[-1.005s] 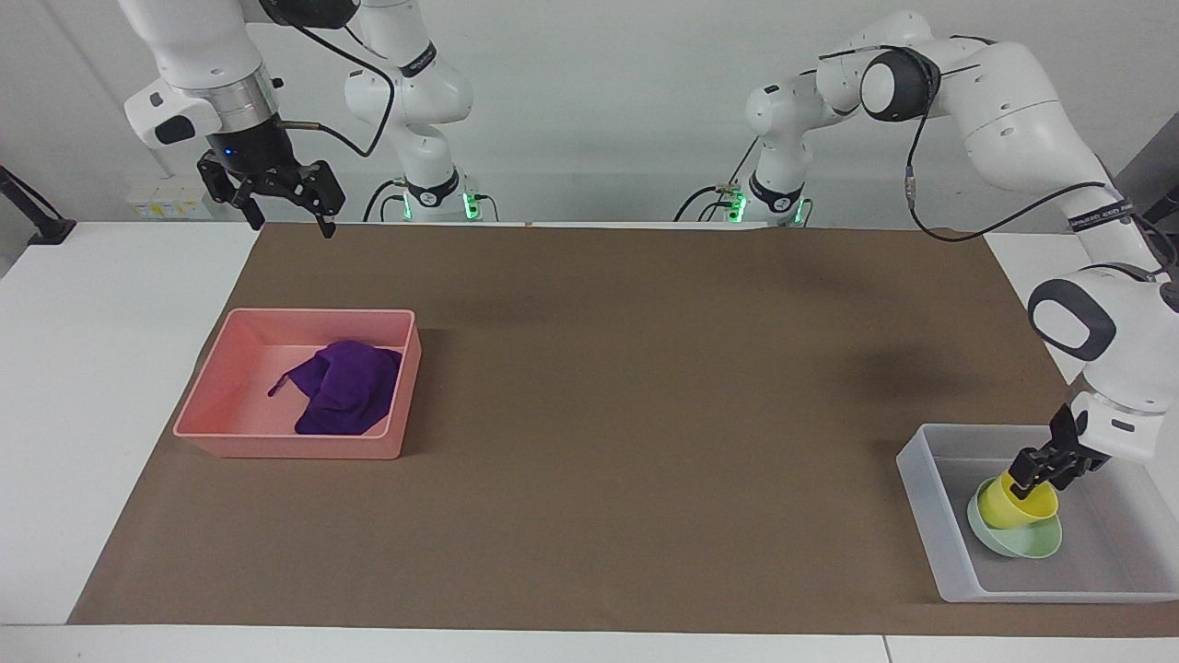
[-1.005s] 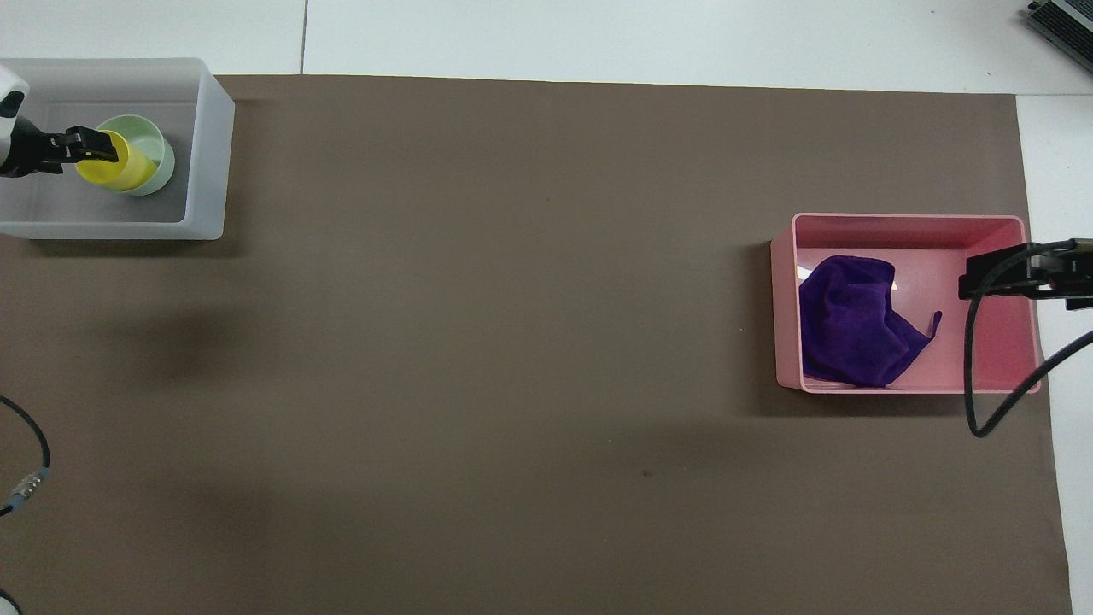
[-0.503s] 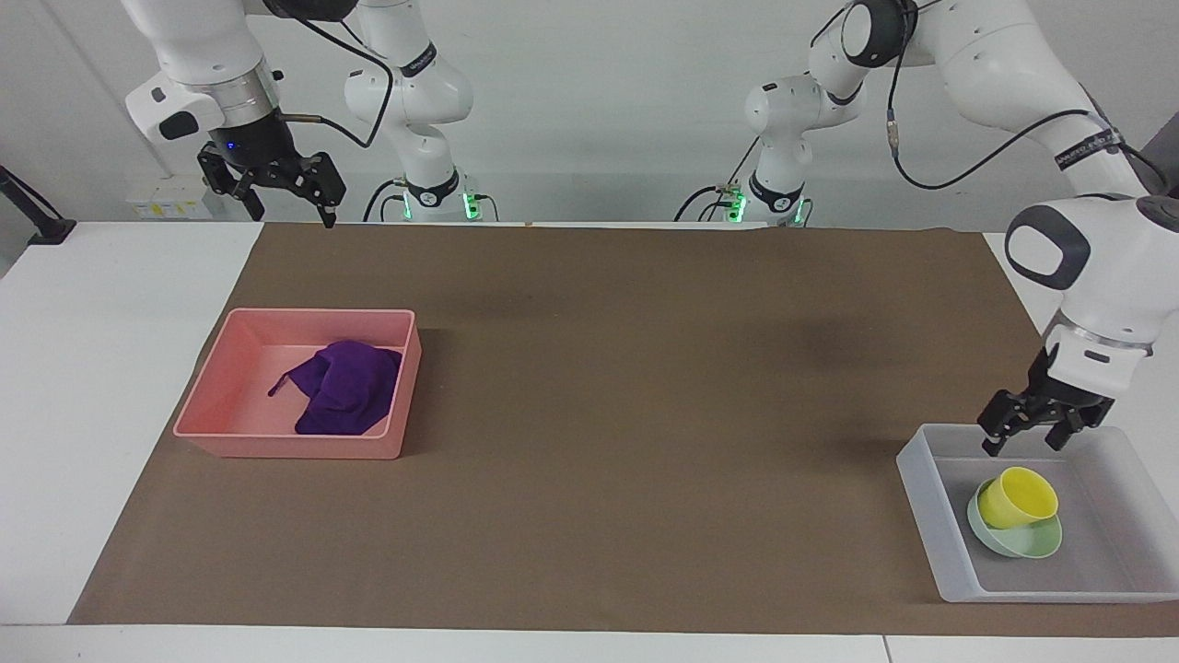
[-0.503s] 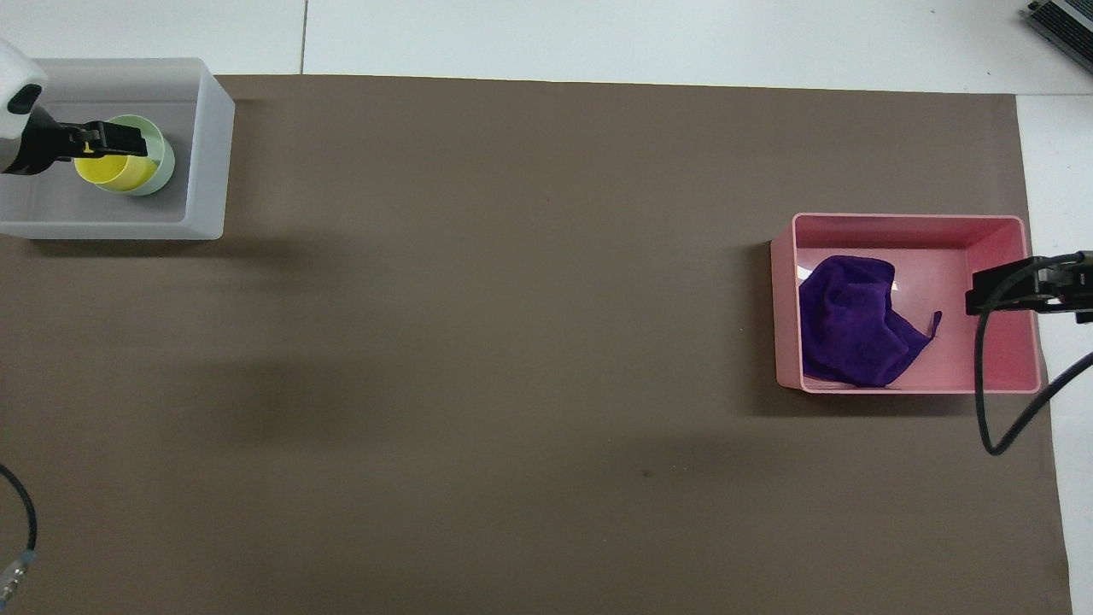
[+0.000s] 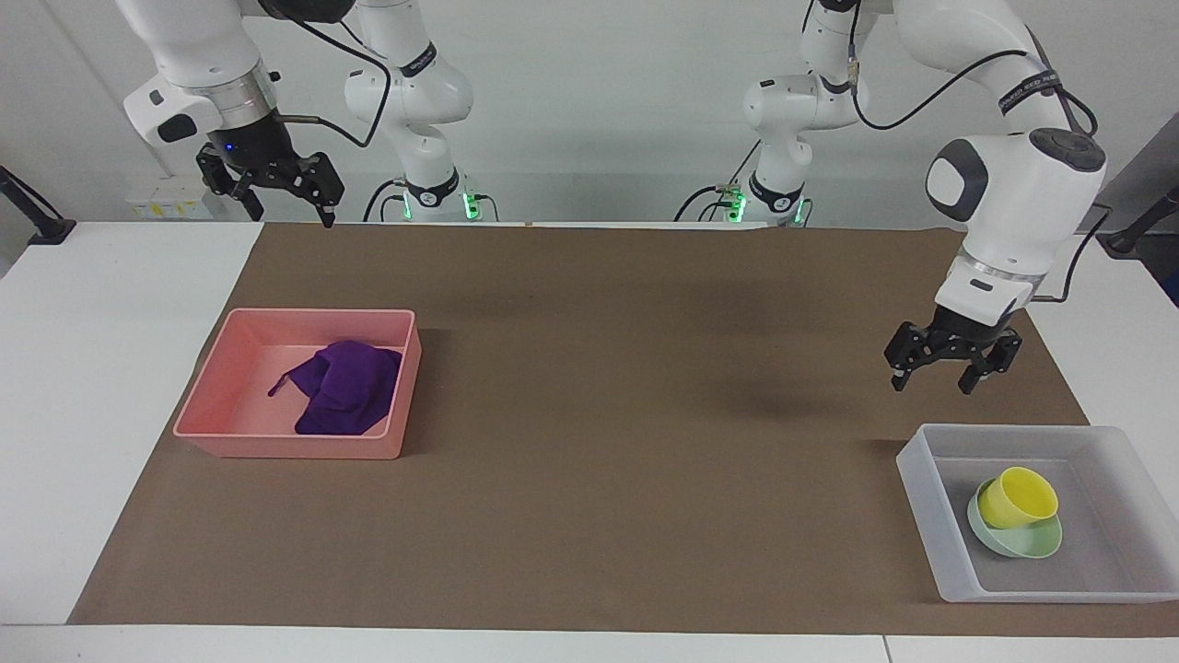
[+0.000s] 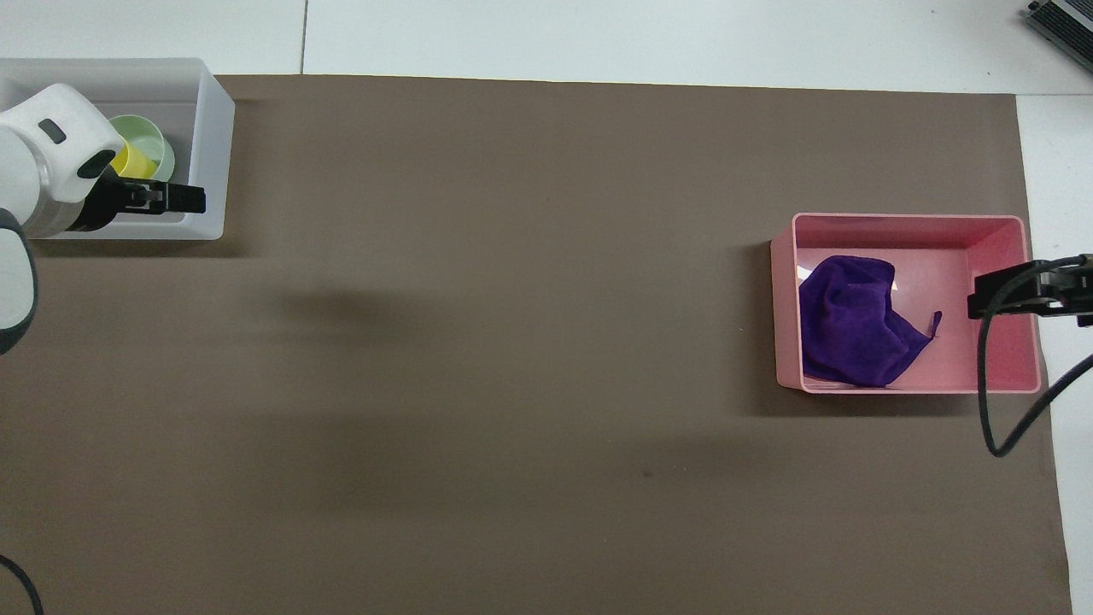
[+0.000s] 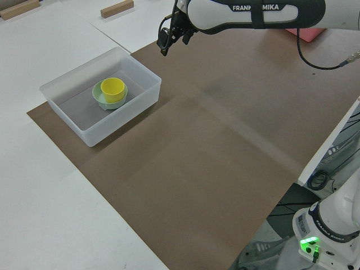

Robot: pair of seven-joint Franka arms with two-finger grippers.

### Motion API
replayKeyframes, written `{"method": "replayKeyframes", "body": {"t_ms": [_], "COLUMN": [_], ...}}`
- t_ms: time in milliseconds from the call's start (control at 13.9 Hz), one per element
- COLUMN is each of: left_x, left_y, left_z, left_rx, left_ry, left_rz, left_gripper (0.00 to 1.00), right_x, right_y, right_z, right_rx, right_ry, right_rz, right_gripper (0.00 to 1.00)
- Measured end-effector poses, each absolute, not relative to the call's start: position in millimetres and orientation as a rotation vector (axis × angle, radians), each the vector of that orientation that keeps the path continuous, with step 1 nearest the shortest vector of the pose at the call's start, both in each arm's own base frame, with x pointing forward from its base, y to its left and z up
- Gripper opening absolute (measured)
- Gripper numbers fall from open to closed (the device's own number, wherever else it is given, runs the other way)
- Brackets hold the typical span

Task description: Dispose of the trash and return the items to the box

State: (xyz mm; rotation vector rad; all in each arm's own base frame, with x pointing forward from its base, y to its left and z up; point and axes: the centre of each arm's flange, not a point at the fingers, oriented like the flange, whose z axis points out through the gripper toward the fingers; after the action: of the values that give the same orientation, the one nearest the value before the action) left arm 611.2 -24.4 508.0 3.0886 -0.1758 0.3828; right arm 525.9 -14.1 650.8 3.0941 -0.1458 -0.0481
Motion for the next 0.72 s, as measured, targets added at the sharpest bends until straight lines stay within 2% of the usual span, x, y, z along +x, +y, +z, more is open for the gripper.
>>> {"method": "replayKeyframes", "body": {"t_ms": [359, 718], "left_x": [574.1, 570.7], "left_y": [-22.7, -18.4], "left_z": [556.6, 601.7], "left_rx": [3.106, 3.109], "left_ry": [-0.179, -0.177], "left_rz": [0.269, 0.218], "left_gripper": [1.0, 1.0], "right_x": [525.8, 526.4], "right_y": [-20.0, -24.2], "right_z": [650.8, 648.9], "right_rx": [3.094, 3.093], "right_ry": [-0.162, -0.174], "right_rz": [-0.047, -0.053], "right_gripper": [1.0, 1.0]}}
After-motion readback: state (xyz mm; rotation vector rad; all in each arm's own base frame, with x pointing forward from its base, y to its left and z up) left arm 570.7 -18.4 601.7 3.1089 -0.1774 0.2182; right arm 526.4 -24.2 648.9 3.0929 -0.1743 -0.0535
